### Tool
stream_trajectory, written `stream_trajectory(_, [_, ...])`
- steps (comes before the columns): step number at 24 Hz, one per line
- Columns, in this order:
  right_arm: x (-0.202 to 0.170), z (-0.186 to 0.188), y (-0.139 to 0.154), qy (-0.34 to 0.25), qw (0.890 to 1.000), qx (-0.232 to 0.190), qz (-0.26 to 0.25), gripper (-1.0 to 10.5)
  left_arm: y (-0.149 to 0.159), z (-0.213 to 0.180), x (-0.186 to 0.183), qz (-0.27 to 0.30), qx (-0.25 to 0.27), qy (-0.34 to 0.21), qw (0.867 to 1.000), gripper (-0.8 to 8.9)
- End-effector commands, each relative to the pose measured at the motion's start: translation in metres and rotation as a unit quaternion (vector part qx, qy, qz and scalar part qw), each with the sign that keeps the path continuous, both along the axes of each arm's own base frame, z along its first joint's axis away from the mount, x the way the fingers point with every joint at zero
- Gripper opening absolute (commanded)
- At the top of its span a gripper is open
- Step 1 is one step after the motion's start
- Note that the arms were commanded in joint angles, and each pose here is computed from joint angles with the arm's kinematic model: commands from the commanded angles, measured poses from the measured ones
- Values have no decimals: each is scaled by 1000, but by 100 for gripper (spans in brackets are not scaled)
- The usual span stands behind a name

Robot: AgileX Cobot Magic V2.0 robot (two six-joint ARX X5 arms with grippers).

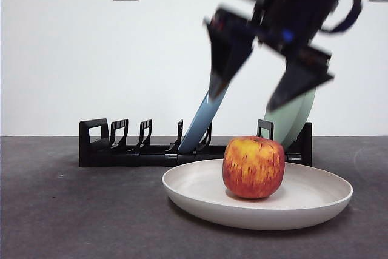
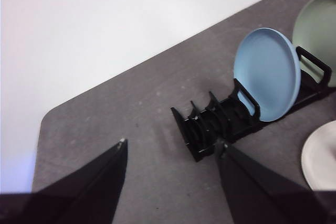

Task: Take the yellow plate from the plate rack,put the plate on the table,take the apple from the table,put the apple in the plate

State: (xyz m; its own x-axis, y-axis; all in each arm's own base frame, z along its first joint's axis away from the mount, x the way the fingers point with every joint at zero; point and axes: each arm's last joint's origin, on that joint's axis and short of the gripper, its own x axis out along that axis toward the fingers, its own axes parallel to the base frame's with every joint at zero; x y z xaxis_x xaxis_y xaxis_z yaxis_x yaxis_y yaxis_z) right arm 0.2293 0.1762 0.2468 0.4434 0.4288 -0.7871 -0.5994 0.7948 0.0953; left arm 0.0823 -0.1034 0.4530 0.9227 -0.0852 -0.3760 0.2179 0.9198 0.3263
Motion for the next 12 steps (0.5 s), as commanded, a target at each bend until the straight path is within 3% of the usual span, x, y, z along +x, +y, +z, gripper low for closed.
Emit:
stream_trajectory(1, [-9, 20, -6, -32, 999, 23, -1, 595, -9, -2, 4, -28, 16, 8, 999, 278])
stream_trajectory(4, [-20, 42, -15, -69, 997, 45, 3, 594, -21, -4, 9, -70, 26, 24, 997, 269])
stream_trajectory(7, [-33, 61, -25, -107, 992, 65, 11, 550, -34, -6, 15, -110, 41, 32, 993, 127])
stream_trajectory(10, [-45, 76, -34, -139, 987, 80, 17, 309, -45, -9, 20, -140, 58, 34, 988, -19])
stream_trajectory(12, [-57, 90, -43, -167, 981, 95, 19, -23, -53, -10, 23, -163, 56, 36, 984, -9])
